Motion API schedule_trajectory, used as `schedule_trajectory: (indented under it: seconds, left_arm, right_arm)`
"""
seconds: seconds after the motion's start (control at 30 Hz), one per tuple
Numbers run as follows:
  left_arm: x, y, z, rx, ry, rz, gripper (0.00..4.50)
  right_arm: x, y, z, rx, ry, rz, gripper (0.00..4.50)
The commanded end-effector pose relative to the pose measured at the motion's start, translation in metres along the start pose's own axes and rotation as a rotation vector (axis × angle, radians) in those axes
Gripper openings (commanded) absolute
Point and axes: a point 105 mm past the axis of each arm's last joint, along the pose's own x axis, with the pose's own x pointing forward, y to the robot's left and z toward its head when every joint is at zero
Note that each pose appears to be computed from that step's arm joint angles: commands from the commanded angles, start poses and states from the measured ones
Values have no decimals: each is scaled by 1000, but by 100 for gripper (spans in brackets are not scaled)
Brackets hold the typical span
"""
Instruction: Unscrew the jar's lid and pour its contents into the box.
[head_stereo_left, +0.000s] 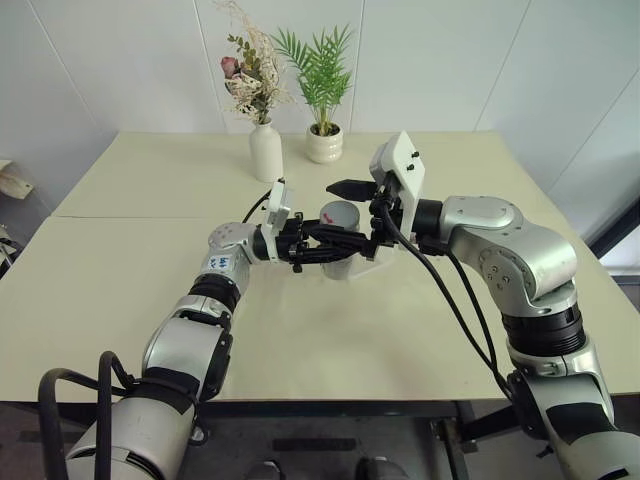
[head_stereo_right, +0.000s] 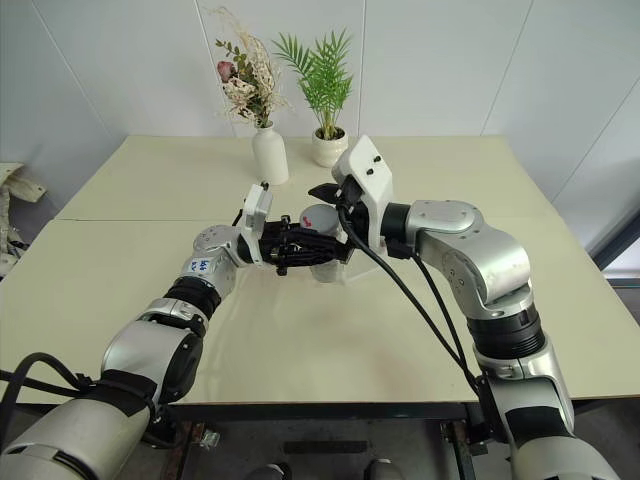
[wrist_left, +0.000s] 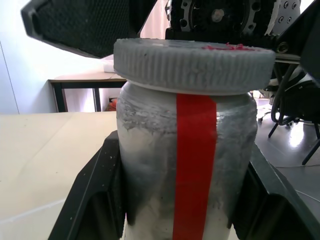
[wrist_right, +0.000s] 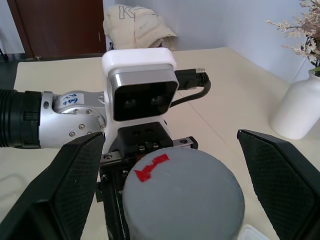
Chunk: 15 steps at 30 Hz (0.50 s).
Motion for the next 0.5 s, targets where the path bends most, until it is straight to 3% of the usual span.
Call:
schedule_trajectory:
  seconds: [0.03, 0.5]
  left_arm:
    - [-1, -11, 8, 37, 1, -120, 218]
    - [-2, -10, 9, 37, 7, -117, 218]
  right_arm:
    - [-2, 0, 11, -56, -26, 3, 444]
    - [-6, -7, 4, -68, -1, 1, 444]
